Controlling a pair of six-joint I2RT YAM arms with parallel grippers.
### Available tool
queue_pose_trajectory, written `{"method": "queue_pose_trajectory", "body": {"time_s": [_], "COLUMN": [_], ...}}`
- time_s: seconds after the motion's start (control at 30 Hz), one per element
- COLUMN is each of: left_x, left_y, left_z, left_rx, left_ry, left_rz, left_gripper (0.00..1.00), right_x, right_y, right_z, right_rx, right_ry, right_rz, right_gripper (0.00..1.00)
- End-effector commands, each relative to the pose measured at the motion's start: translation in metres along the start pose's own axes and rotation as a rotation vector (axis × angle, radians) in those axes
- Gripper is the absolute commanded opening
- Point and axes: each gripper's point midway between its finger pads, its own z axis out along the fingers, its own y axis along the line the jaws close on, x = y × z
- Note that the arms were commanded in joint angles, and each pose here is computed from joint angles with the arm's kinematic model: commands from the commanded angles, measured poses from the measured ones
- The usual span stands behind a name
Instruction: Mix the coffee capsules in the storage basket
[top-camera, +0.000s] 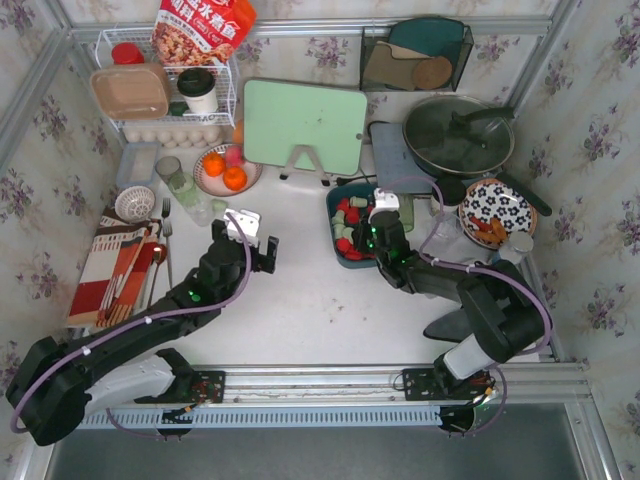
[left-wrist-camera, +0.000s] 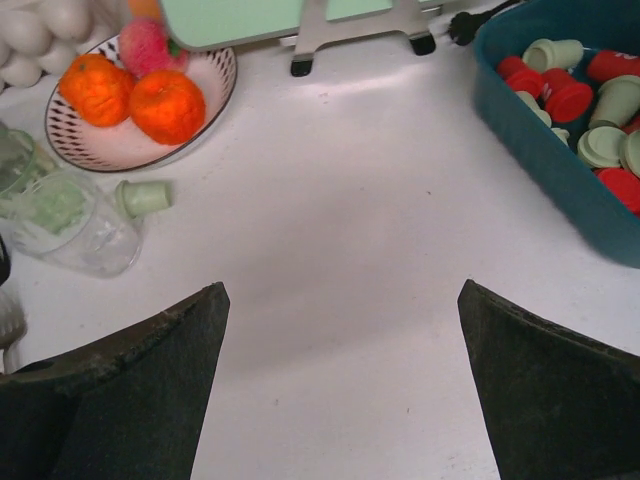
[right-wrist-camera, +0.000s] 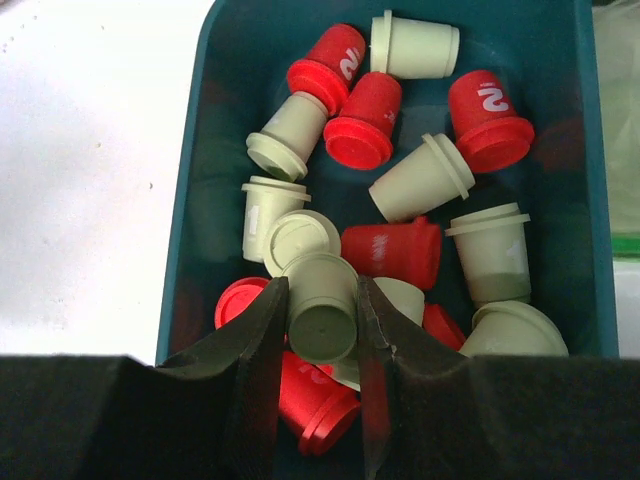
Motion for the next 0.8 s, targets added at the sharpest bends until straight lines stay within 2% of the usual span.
{"method": "queue_pose_trajectory", "body": {"time_s": [0.0, 0.17, 0.4, 0.57, 0.77], "left_x": [-0.003, -0.001, 0.013, 0.019, 0.02], "left_y": [0.014, 0.025, 0.031, 0.046, 0.071], "left_z": [-0.004, -0.009, -0.01, -0.004, 0.026], "left_rx": [-0.078, -0.143, -0.18, -0.252, -0.308], "left_ry": [0.009, 0.087, 0.125, 0.187, 0.316], "left_rz": [-0.04, -0.052, -0.07, -0.134, -0.22], "left_gripper": [0.99, 0.99, 0.99, 0.99, 0.99], "right_x": [0.001, 0.005, -0.005, -0.022, -0.037], "right_y": [-0.007, -0.025, -0.022, -0.005, -0.006], "right_z": [0.008, 0.012, 0.008, -0.007, -0.025], "right_rx": [0.049, 0.145, 0.136, 0.035, 0.025], "right_ry": [0.001, 0.017, -0.012, -0.077, -0.145], "right_rz": [-0.007, -0.038, -0.044, -0.03, -0.016], "right_gripper": [0.22, 0.34, 0.55, 0.61, 0.63]}}
